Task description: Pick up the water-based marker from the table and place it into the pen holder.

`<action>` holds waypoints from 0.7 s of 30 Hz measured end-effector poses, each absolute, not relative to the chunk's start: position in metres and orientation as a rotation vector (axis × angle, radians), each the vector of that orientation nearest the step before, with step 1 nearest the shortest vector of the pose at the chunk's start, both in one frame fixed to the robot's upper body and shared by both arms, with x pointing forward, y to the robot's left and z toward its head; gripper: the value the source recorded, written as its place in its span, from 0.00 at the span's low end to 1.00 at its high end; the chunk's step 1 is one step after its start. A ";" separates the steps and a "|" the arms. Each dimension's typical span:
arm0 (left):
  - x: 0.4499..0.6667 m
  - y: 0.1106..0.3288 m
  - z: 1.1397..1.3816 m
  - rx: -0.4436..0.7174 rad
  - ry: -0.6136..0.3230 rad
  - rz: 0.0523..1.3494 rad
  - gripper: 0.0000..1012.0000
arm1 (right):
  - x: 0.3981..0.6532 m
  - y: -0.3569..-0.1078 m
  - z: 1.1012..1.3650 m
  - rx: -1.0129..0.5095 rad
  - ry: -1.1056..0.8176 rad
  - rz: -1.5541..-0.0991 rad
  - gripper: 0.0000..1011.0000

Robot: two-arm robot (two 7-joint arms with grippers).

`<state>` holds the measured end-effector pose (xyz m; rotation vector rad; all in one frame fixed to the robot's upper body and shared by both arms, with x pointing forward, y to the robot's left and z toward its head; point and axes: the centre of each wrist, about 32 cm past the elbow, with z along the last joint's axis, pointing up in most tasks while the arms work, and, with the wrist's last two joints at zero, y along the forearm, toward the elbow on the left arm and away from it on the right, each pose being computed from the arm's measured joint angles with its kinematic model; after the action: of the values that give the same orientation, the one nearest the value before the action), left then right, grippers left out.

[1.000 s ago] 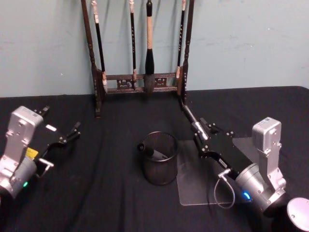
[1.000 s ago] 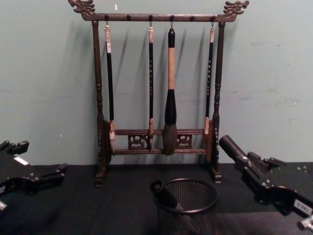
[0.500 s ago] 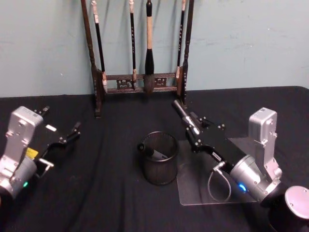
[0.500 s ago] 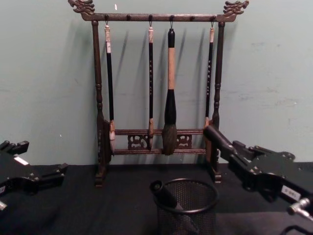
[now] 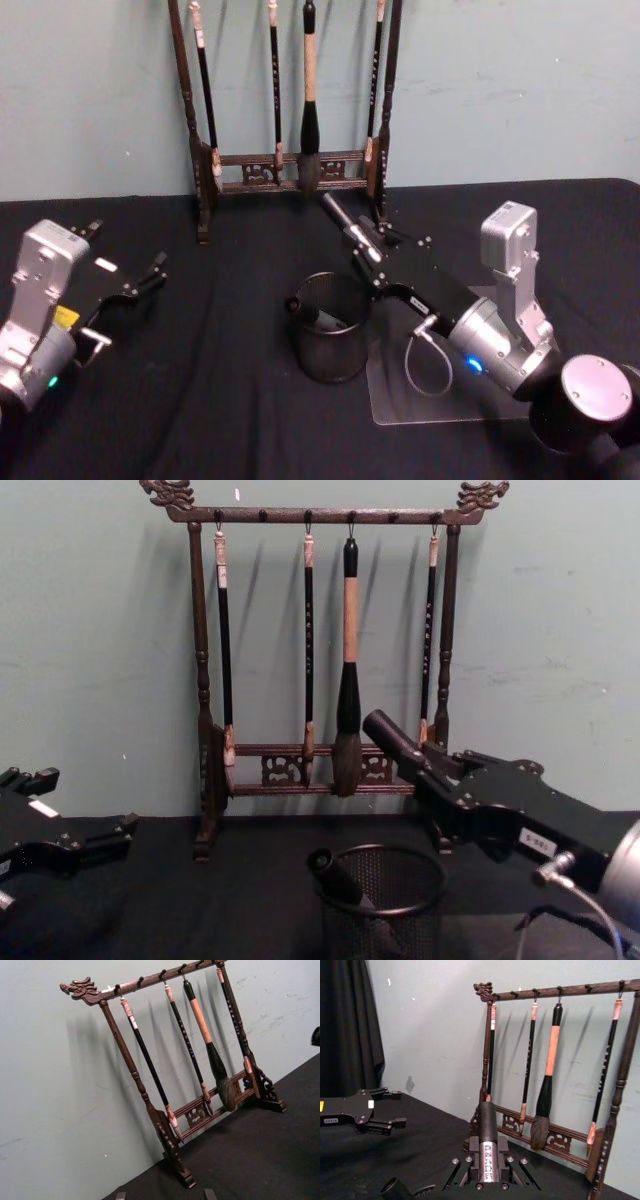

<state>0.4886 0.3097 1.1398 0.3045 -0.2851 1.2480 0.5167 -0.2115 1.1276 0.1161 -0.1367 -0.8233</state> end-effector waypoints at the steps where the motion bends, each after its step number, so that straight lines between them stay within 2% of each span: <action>1: 0.489 0.310 1.140 0.305 -0.285 1.248 1.00 | 0.518 -0.211 1.127 0.116 -0.137 -0.821 0.21; 21: 0.489 0.310 1.140 0.304 -0.285 1.248 1.00 | 0.537 -0.194 1.128 0.088 -0.142 -0.760 0.21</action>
<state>0.4886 0.3097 1.1398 0.3045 -0.2850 1.2480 0.5375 -0.1943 1.1277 0.0881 -0.1421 -0.7600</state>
